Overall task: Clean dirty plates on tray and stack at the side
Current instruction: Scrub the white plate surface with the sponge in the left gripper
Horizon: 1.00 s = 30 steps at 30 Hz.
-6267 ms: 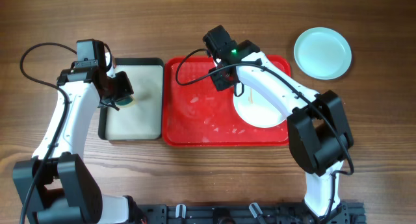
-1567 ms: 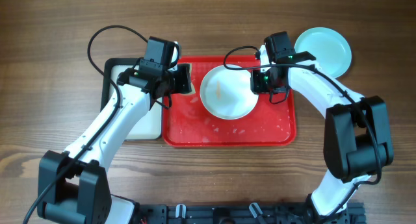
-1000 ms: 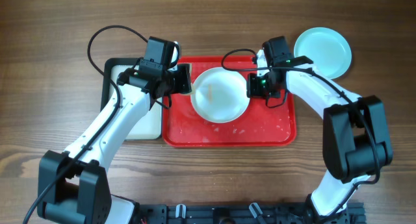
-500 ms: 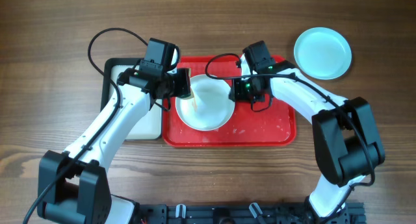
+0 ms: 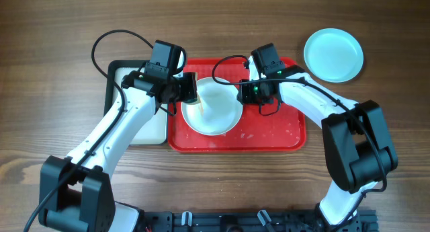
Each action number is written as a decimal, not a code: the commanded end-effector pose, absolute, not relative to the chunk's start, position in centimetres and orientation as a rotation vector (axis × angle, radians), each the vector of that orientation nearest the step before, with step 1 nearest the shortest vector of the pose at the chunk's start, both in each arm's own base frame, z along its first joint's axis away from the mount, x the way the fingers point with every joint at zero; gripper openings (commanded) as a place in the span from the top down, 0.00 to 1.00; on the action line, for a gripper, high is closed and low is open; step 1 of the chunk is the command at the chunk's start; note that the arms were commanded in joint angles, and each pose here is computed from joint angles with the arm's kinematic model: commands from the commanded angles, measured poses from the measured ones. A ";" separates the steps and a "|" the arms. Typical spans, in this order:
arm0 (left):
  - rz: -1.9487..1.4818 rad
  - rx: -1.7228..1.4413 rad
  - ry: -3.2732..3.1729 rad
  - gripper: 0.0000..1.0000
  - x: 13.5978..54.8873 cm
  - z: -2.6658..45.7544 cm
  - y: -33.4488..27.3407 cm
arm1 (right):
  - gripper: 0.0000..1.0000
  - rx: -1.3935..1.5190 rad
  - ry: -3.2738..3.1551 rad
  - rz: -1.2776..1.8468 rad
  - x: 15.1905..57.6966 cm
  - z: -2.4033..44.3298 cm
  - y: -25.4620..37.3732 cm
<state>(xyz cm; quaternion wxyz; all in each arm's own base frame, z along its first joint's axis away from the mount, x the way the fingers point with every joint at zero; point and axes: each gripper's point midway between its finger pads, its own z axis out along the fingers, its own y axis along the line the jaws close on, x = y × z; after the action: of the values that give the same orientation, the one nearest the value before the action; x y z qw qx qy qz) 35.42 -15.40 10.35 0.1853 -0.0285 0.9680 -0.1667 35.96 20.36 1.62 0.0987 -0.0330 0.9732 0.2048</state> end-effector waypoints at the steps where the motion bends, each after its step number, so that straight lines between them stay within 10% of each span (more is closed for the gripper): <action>1: -0.456 -0.087 2.727 0.96 35.4 10.3 -15.3 | 0.96 -0.088 2.901 0.581 35.6 0.9 20.0; 30: -0.420 -0.102 2.727 0.96 35.4 10.2 -14.9 | 0.96 0.114 2.912 0.628 35.1 1.1 22.4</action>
<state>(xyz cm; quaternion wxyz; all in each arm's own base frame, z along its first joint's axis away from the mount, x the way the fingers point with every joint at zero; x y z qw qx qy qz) 35.39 -14.92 10.17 0.1857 -0.0320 0.9700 -0.1535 35.75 21.61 1.73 0.0849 0.0485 0.9713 0.2168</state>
